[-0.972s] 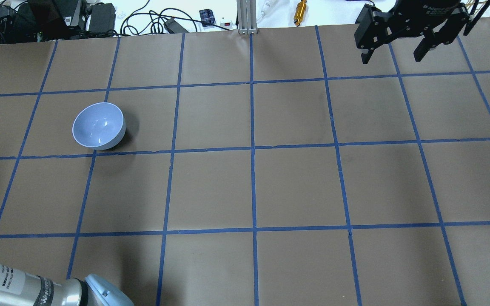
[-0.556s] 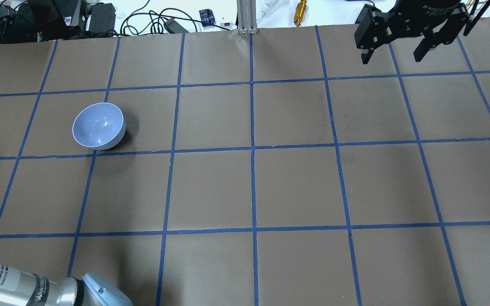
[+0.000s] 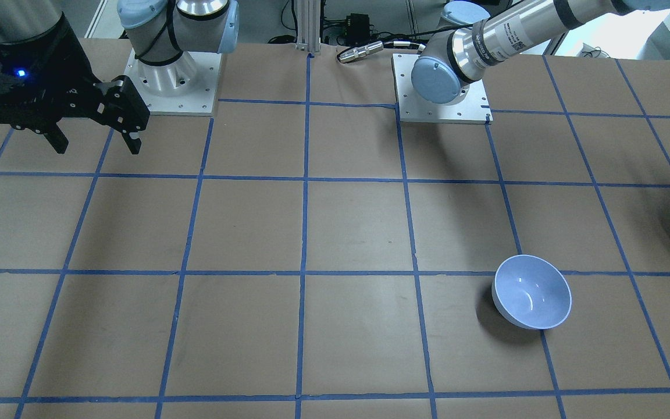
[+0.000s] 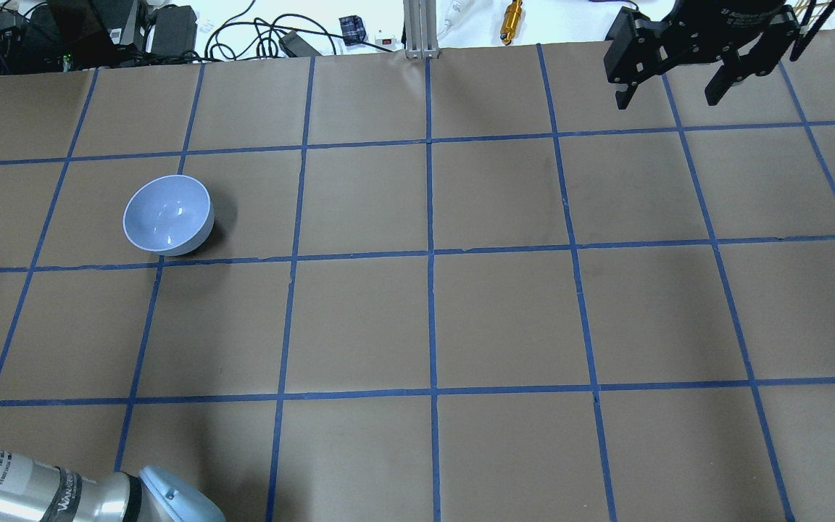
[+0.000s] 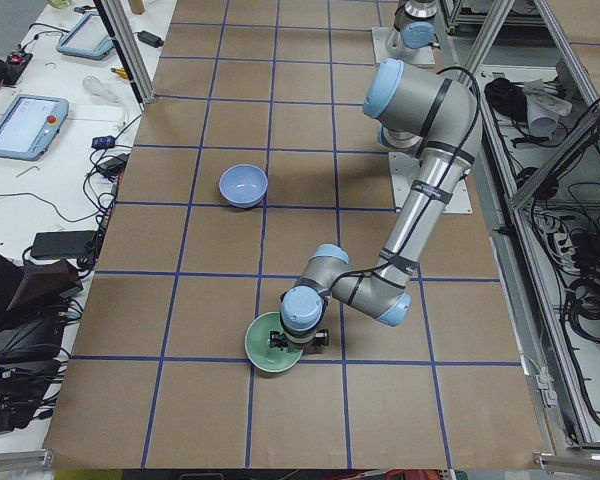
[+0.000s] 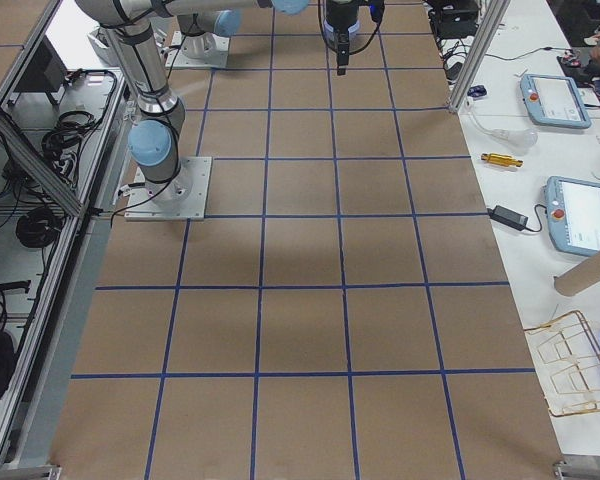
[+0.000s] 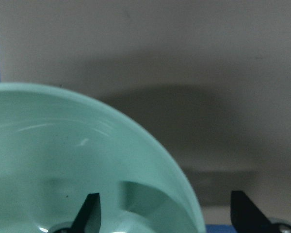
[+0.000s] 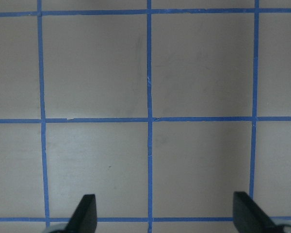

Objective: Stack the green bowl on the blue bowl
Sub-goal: 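Close the left gripper on the rim of the mint green bowl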

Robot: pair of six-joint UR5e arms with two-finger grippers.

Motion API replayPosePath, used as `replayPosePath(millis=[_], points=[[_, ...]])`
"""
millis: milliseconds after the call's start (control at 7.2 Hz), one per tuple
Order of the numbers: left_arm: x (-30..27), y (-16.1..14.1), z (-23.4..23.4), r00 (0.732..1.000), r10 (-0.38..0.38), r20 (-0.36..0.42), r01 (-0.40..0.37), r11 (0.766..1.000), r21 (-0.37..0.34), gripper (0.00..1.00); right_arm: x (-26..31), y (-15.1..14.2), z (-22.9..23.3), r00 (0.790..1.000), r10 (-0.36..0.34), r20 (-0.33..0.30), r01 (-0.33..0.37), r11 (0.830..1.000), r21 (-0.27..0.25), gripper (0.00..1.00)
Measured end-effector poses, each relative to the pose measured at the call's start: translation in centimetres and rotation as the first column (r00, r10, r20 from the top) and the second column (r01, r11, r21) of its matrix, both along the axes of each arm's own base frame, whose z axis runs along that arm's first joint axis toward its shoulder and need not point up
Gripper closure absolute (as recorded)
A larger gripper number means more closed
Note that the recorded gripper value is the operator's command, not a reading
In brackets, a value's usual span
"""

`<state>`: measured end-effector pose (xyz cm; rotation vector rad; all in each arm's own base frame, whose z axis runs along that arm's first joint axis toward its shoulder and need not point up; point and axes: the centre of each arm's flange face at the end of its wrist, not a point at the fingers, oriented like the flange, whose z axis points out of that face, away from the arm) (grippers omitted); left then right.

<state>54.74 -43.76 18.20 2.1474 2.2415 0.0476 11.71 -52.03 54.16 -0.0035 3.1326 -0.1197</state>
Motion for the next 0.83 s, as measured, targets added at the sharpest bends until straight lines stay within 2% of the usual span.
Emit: replayPosePath(millis=[139, 833], points=[[0.0, 0.0, -0.1, 1.0, -0.001, 0.003, 0.001, 1.0, -0.001, 1.0, 0.0, 0.0, 0.0, 1.0, 0.0, 0.0, 0.0, 1.0, 0.0, 0.0], [-0.4, 0.1, 2.4, 1.0, -0.001, 0.016, 0.001, 1.0, -0.003, 1.0, 0.0, 0.0, 0.0, 1.0, -0.001, 0.0, 0.001, 1.0, 0.0, 0.0]])
